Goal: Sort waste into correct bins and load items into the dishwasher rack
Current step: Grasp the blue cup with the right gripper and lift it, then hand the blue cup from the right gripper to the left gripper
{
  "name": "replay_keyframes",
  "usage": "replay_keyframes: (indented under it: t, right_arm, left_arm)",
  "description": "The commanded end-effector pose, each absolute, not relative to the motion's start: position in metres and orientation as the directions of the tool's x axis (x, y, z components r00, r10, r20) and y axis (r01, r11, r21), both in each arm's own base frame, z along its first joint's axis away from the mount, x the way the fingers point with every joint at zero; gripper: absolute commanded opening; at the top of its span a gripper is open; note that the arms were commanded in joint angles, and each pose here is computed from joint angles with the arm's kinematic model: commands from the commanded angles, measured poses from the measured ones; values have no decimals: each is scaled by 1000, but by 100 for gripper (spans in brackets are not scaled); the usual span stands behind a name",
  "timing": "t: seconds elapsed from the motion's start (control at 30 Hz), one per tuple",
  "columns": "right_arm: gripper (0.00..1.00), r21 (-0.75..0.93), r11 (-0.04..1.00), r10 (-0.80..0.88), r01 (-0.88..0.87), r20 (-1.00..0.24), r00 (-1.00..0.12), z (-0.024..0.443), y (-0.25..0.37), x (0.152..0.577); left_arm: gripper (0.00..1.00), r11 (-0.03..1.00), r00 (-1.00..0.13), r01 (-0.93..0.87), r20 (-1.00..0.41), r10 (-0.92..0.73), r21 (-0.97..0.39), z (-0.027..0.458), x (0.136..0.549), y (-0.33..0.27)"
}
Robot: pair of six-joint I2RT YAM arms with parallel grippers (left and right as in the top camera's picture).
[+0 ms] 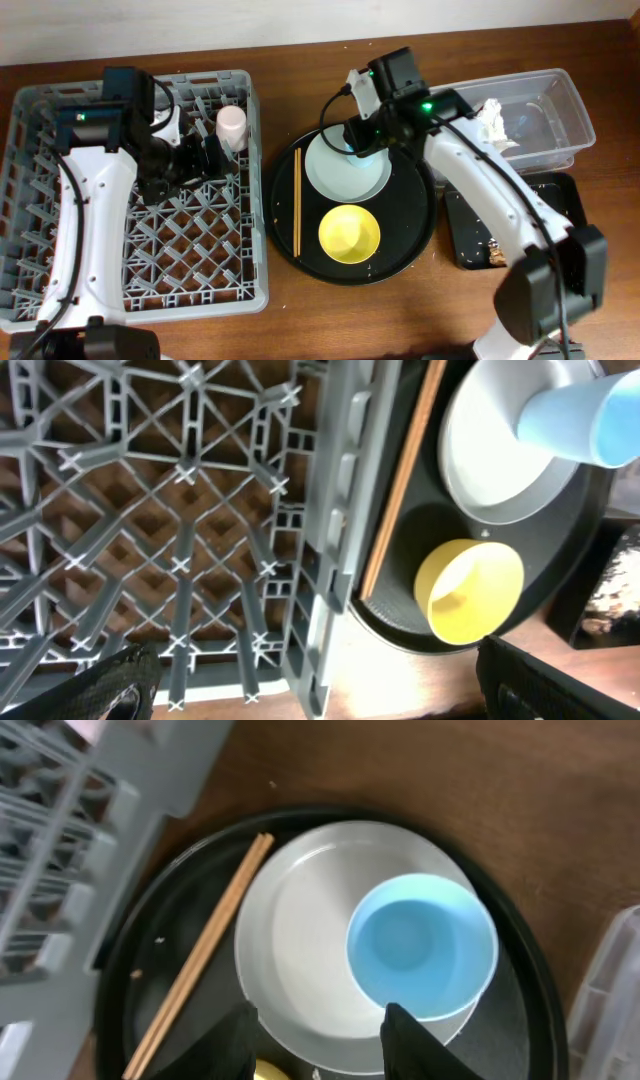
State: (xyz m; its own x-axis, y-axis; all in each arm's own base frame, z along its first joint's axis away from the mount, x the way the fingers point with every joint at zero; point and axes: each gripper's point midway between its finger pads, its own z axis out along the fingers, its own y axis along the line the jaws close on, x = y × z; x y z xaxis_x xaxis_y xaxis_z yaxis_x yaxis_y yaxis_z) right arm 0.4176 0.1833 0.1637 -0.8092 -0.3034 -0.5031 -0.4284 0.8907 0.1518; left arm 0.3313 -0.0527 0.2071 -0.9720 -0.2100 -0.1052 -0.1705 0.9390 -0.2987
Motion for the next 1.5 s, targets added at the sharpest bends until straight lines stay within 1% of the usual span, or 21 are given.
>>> replay_keyframes:
  t: [0.0, 0.03, 0.2, 0.23, 0.3, 0.43, 0.5, 0.57, 0.67, 0.73, 0.77, 0.8, 0.83, 0.87, 0.93, 0.97, 1.07, 1.17, 1.23, 1.4, 1.47]
  right_arm:
    - [40, 131, 887, -335, -443, -478, -812, 134, 186, 428]
    - [36, 130, 886, -341, -446, -471, -814, 126, 187, 432]
    - [33, 138, 888, -356, -438, -396, -846, 85, 187, 433]
    - [30, 139, 889, -358, -436, -384, -851, 80, 187, 432]
    - [18, 142, 890, -360, -433, -366, -858, 75, 186, 429]
    - [16, 130, 897, -366, -422, -318, -875, 70, 179, 419]
    - [4, 98, 905, -366, -414, -315, -876, 69, 174, 421]
    - [4, 97, 902, -359, -421, -376, -854, 96, 179, 433]
    - [4, 111, 892, -345, -438, -459, -819, 169, 184, 435]
    - [4, 201, 848, -331, -490, -520, -787, 240, 196, 413]
    - [4, 276, 804, -323, -527, -541, -776, 275, 203, 390]
    - [4, 316, 774, -315, -549, -560, -766, 298, 206, 376]
    - [4, 367, 731, -304, -575, -580, -756, 323, 208, 356]
    - [4, 412, 669, -302, -619, -610, -732, 348, 211, 334]
    - [4, 458, 495, -314, -738, -698, -644, 392, 217, 287]
    - [4, 459, 461, -309, -760, -719, -622, 404, 217, 274]
    - [4, 431, 434, -300, -791, -758, -578, 424, 214, 249]
    - [4, 444, 355, -332, -823, -763, -555, 425, 222, 232]
    - [4, 451, 270, -347, -851, -779, -523, 427, 232, 223]
    - [4, 448, 168, -380, -878, -793, -477, 424, 253, 216]
    - [4, 458, 147, -397, -877, -785, -476, 420, 261, 214]
  left_arm:
    - [99, 947, -976, -179, -77, -205, -265, 194, 327, -48]
    - [99, 947, -975, -178, -78, -206, -267, 193, 327, -48]
    - [99, 947, -976, -181, -69, -206, -265, 187, 326, -48]
    - [99, 947, -976, -182, -67, -206, -264, 186, 326, -48]
    - [99, 947, -977, -184, -60, -206, -262, 184, 325, -48]
    - [99, 947, -976, -182, -67, -206, -264, 185, 326, -48]
    - [99, 947, -976, -181, -69, -206, -265, 185, 327, -48]
    - [98, 942, -976, -175, -78, -205, -288, 186, 329, -52]
    - [98, 909, -982, -96, -110, -152, -405, 200, 332, -72]
    - [97, 839, -980, 73, -193, -39, -540, 223, 331, -99]
    - [95, 735, -956, 236, -287, 58, -636, 246, 325, -122]
    - [93, 657, -930, 330, -353, 103, -678, 262, 319, -134]
    - [92, 542, -890, 434, -436, 133, -720, 285, 310, -148]
    - [91, 471, -862, 491, -487, 140, -733, 300, 304, -155]
    - [91, 360, -802, 587, -581, 138, -725, 327, 292, -164]
    - [91, 337, -785, 611, -604, 138, -716, 333, 289, -165]
    - [90, 212, -705, 706, -699, 118, -676, 357, 278, -172]
    - [90, 78, -646, 763, -761, 64, -641, 381, 268, -176]
    - [89, 58, -641, 767, -765, 60, -639, 383, 266, -178]
    - [89, -24, -594, 799, -794, 126, -601, 383, 247, -205]
    - [79, -51, -565, 816, -813, 145, -576, 383, 243, -213]
